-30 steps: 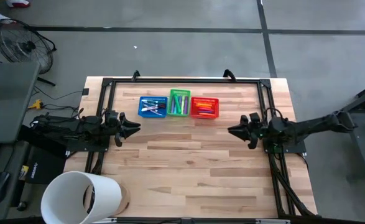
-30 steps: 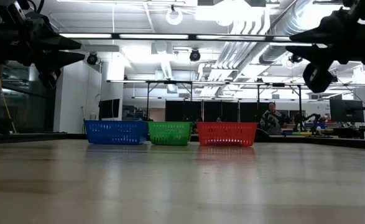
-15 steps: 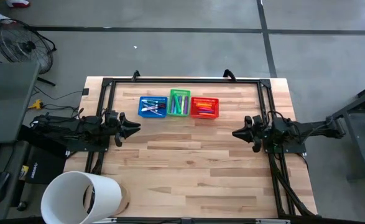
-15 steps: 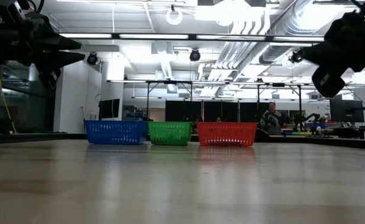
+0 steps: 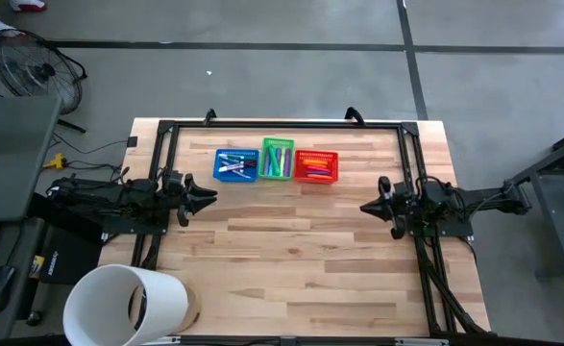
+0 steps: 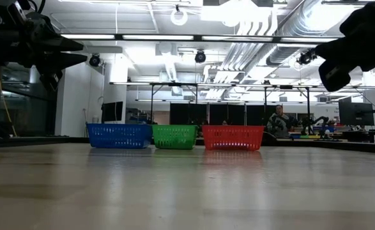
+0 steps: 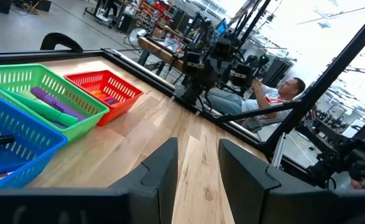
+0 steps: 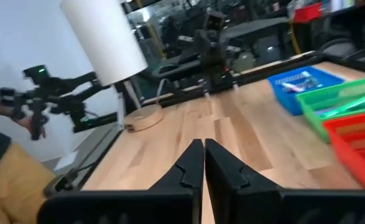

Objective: Pick & Place Markers
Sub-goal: Return to Home Position

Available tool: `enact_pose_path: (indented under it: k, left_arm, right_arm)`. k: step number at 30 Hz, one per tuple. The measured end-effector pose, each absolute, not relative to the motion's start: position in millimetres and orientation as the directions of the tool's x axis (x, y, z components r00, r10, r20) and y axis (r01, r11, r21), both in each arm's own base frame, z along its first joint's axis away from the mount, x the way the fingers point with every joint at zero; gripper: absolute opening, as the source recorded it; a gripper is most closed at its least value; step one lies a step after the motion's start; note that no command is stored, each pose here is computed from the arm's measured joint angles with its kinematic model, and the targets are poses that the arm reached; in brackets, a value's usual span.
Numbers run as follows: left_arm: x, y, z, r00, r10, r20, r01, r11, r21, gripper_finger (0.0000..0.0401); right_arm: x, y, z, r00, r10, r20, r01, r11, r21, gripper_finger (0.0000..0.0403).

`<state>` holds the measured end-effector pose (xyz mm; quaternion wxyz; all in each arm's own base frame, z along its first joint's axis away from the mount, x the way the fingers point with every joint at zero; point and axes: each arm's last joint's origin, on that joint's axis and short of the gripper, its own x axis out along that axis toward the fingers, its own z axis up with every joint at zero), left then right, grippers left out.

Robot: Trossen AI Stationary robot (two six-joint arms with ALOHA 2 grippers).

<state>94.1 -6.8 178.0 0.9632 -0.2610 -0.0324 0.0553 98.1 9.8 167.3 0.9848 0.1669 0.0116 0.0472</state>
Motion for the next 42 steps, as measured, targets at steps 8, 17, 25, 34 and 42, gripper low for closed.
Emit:
enact_pose_path:
  k: [8,17,25,34,42]
  left_arm:
    - [94.1,-6.8,178.0,0.992,0.123,0.033,-0.089,0.858,-0.507,0.0115]
    - [94.1,-6.8,178.0,0.992,0.123,0.034,-0.089,0.858,-0.507,0.0115]
    - [94.1,-6.8,178.0,0.992,0.123,0.033,-0.089,0.858,-0.506,0.0115]
    - [94.1,-6.8,178.0,0.992,0.123,0.034,-0.089,0.858,-0.507,0.0115]
    - [94.1,-6.8,178.0,0.992,0.123,0.033,-0.09,0.858,-0.506,0.0115]
  right_arm:
    - [98.2,7.0,168.8,1.0,0.003,0.01,-0.006,0.944,0.331,0.0003]
    - [98.3,7.0,168.8,1.0,0.001,0.01,-0.004,0.943,0.333,0.0003]
    - [98.3,7.0,168.8,1.0,0.0,0.01,-0.004,0.943,0.333,0.0003]
    - [98.3,6.9,168.7,1.0,-0.001,0.01,-0.003,0.943,0.333,0.0002]
    - [98.3,6.9,168.7,1.0,-0.002,0.01,-0.001,0.943,0.333,0.0003]
